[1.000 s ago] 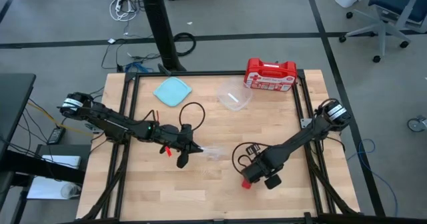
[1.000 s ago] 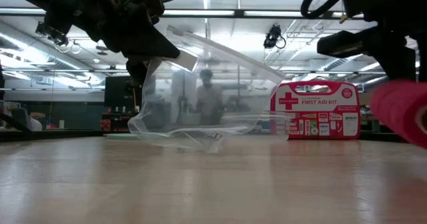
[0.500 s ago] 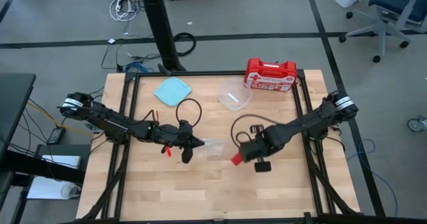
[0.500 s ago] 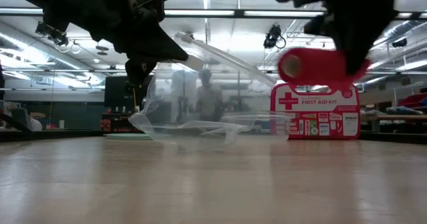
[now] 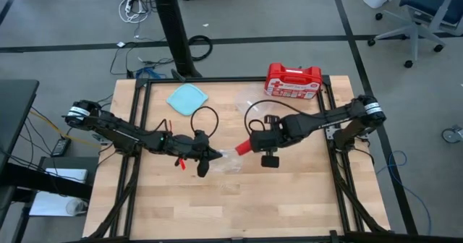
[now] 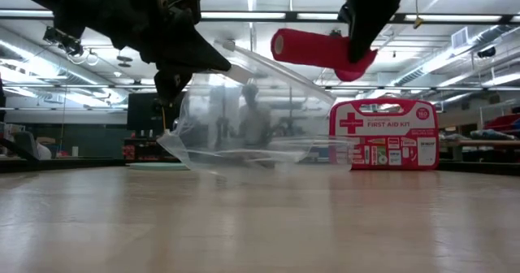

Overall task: Roll bandage
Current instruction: Put the rolled red bandage into the transparent zip bag

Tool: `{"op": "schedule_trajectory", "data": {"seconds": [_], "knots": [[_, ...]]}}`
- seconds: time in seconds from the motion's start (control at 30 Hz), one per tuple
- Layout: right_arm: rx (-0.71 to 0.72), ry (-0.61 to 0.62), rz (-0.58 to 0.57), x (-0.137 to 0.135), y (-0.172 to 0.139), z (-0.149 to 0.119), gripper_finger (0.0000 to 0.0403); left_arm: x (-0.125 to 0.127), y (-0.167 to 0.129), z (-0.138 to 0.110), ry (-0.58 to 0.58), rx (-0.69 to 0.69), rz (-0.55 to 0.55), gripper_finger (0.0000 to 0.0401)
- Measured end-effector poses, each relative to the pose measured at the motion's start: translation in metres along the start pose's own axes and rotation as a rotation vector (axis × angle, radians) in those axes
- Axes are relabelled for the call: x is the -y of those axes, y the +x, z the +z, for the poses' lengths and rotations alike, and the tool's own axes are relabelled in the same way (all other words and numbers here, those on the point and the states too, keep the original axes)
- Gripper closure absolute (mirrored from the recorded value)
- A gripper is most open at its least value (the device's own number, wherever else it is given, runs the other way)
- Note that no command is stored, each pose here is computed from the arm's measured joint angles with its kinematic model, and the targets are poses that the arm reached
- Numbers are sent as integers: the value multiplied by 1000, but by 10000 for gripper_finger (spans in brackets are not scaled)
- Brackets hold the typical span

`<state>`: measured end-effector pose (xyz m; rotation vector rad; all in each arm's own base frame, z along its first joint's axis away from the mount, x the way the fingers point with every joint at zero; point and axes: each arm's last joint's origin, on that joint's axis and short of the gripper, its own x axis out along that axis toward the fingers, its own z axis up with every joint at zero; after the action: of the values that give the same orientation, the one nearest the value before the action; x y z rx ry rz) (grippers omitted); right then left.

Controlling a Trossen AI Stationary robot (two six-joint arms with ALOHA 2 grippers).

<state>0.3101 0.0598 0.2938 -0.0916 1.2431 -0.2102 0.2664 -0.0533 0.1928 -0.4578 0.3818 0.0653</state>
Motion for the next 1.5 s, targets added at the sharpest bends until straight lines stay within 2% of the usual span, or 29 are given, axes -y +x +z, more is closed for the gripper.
{"op": "schedule_trajectory", "data": {"seconds": [0.13,0.37,0.73,0.93,1.1,1.3,1.5], "knots": [[-26,-40,42,1,6,2,377,1,0,1,8,6,-27,401],[-41,-97,37,0,16,5,377,3,0,2,13,12,-45,401],[-35,-101,32,7,24,12,380,5,0,6,49,35,-86,401],[-45,-114,116,6,28,14,381,5,0,6,56,36,-86,401],[-62,-88,48,11,36,16,385,5,0,6,56,38,-86,401],[-38,-55,43,12,34,20,387,5,0,6,57,37,-86,401],[7,-111,150,5,31,24,387,5,0,6,57,37,-85,401]]}}
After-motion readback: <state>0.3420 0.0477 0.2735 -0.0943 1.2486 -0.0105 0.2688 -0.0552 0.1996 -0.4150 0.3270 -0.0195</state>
